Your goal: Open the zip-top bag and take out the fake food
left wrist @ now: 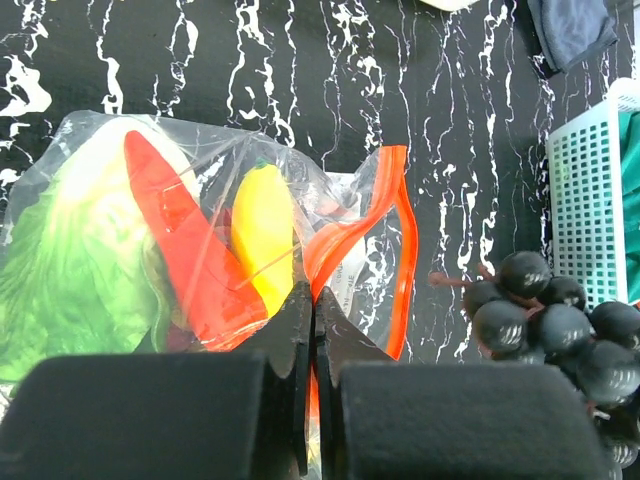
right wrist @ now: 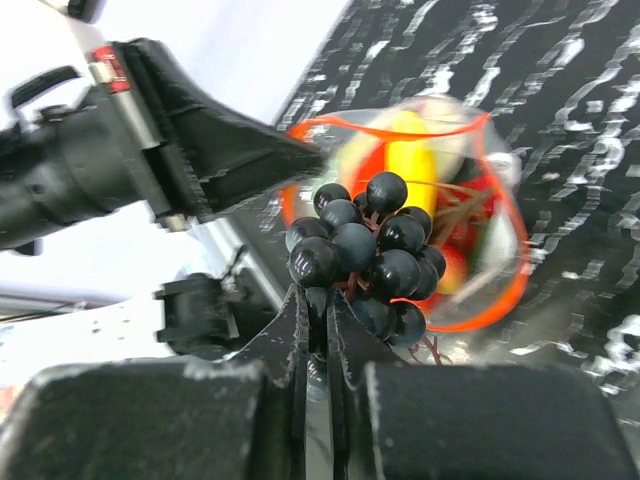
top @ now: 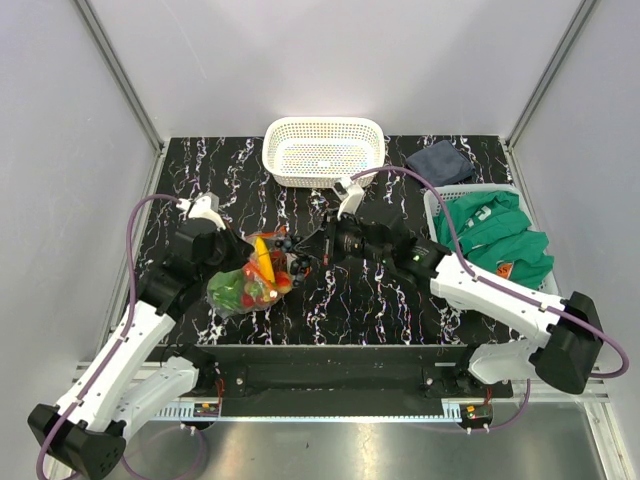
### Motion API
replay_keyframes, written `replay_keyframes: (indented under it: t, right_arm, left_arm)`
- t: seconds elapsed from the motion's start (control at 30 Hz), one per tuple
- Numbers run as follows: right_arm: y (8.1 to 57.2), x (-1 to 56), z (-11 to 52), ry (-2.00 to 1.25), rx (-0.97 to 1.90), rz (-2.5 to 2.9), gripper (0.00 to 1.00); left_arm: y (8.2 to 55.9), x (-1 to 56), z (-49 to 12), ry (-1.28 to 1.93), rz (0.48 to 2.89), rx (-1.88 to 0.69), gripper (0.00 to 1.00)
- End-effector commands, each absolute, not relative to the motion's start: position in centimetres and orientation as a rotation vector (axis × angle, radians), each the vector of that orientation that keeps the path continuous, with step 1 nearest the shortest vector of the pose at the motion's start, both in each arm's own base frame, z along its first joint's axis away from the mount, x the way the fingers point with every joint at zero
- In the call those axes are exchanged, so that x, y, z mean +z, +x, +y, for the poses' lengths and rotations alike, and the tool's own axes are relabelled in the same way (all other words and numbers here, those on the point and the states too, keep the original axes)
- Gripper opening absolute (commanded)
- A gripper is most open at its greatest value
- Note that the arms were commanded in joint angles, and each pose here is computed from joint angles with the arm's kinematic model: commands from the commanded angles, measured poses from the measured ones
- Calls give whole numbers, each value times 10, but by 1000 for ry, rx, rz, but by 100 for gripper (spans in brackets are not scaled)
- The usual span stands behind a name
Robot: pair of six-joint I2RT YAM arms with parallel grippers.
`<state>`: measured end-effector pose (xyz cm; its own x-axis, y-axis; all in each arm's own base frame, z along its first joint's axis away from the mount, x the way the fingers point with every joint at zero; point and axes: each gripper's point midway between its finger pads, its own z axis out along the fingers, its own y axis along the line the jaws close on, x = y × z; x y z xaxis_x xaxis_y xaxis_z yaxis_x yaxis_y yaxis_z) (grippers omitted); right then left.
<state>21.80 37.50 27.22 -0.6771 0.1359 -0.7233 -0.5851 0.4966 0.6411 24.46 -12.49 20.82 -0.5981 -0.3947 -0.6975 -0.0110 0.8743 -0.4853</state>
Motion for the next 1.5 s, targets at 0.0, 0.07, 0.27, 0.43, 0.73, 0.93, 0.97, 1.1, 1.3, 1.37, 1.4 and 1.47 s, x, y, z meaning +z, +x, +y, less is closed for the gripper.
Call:
replay_keyframes:
  t: [0.0, 0.07, 0.27, 0.43, 0.73, 0.93, 0.97, 1.1, 1.3, 1.37, 1.4, 1.47]
  right_arm:
    - [236, 302, 362, -363, 1087, 1911, 2]
    - [250, 311, 359, -350, 1029, 1888, 3]
    - [316, 329, 341, -254, 899, 1842, 4]
    - [396, 341, 328, -159, 771, 1799, 4]
    - [546, 299, 316, -42, 633, 1791, 8]
    - [600, 257, 305, -48, 582, 1813, 9]
    - [605, 251, 303, -49, 571, 1818, 9]
    - [627, 218, 292, -46, 535, 1865, 21]
    - [634, 201, 288, -59, 500, 1952, 59]
    - [631, 209, 286, -59, 498, 1950, 70]
    - [627, 211, 285, -58, 495, 1966, 72]
    - [615, 228, 286, -60, 536, 1965, 73]
  left_arm:
    - [248, 230, -118, -295, 2075, -536, 0]
    - [246, 231, -115, -291, 2073, -526, 0]
    - [240, 231, -111, -268, 2073, -506, 0]
    - [237, 237, -112, -242, 2057, -522, 0]
    - [237, 247, -119, -204, 2053, -559, 0]
    - [237, 250, -122, -178, 2056, -567, 0]
    - [237, 250, -122, -178, 2054, -568, 0]
    - [238, 251, -123, -178, 2058, -569, 0]
    - [244, 247, -121, -186, 2072, -538, 0]
    - [245, 245, -122, -188, 2077, -537, 0]
    - [244, 244, -122, -189, 2080, -538, 0]
    - [244, 243, -122, -192, 2079, -541, 0]
